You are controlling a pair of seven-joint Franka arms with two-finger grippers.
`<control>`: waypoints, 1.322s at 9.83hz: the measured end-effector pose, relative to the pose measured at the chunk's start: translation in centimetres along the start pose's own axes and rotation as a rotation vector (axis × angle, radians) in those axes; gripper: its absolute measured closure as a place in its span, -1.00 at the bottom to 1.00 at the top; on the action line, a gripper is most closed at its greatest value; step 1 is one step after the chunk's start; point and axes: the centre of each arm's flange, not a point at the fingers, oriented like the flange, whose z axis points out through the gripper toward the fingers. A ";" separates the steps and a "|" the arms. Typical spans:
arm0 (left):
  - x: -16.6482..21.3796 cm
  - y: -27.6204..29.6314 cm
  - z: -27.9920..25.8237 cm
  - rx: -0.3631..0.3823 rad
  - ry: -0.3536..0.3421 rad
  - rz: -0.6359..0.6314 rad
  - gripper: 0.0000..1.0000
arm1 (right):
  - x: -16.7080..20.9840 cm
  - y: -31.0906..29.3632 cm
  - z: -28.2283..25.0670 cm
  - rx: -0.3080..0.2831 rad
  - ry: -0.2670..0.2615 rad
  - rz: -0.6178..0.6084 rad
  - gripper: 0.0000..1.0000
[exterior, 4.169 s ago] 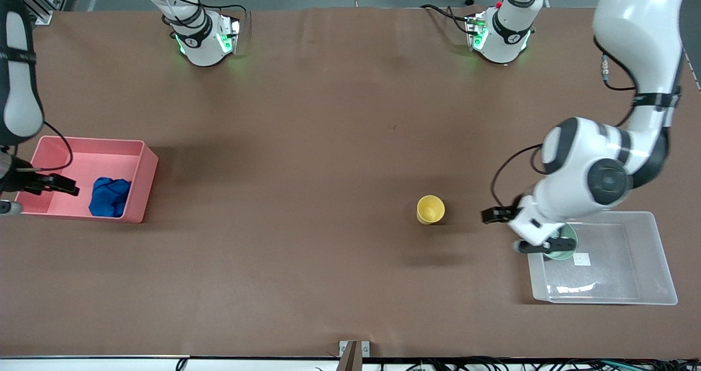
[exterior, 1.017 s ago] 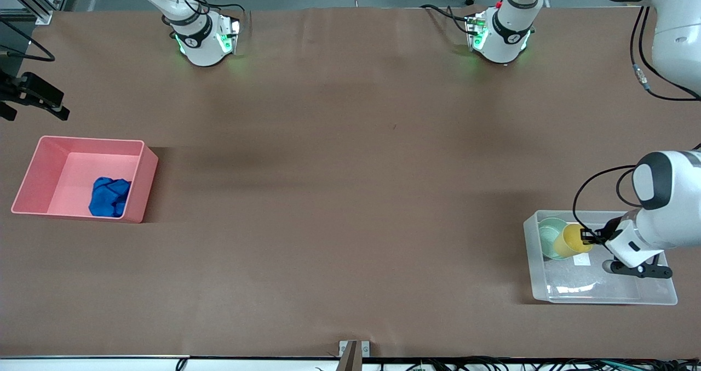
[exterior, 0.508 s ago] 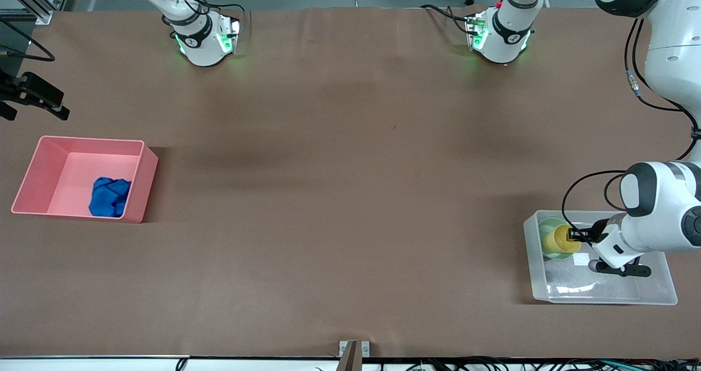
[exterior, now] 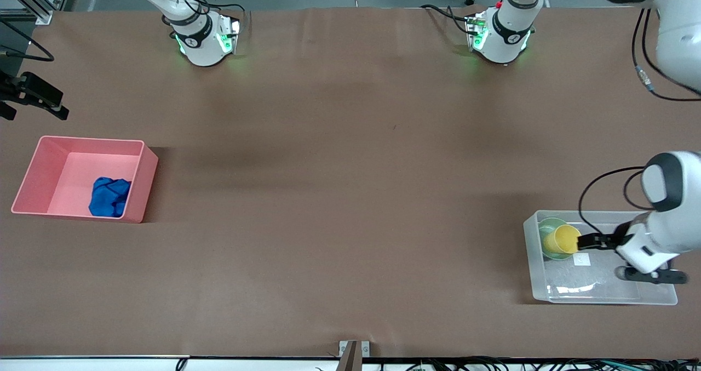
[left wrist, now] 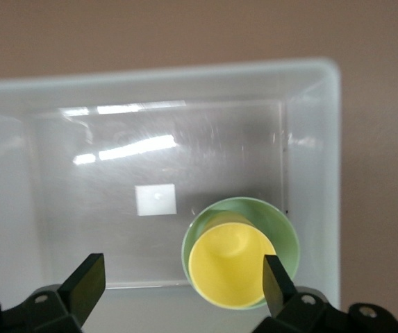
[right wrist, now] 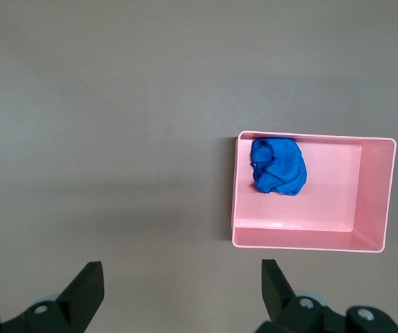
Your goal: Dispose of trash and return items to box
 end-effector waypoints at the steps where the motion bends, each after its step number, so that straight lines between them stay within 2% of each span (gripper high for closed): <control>1: 0.0 0.6 -4.9 0.025 0.047 0.009 -1.00 | 0.0 0.0 0.0 0.000 0.000 0.001 -1.00; 3: -1.3 3.0 -13.1 0.039 0.064 0.027 -1.00 | 0.0 0.1 0.0 0.000 -0.001 0.001 -1.00; 5: -3.6 5.5 -18.9 -0.031 0.031 0.011 -1.00 | 0.0 0.1 0.0 0.000 -0.001 0.001 -1.00; 6: -4.8 6.1 -21.0 -0.043 0.010 0.003 -1.00 | 0.0 0.1 0.0 0.000 -0.001 0.001 -1.00; 8: -7.0 7.2 -23.9 -0.053 -0.041 -0.019 -1.00 | 0.0 0.0 0.0 0.000 -0.001 0.001 -1.00; 11: -9.3 9.8 -27.4 -0.084 -0.068 -0.029 -1.00 | 0.0 0.1 0.0 0.000 -0.001 0.001 -1.00; 13: -11.7 13.4 -28.7 -0.047 -0.083 -0.023 -1.00 | 0.0 0.0 0.1 0.000 -0.002 0.001 -1.00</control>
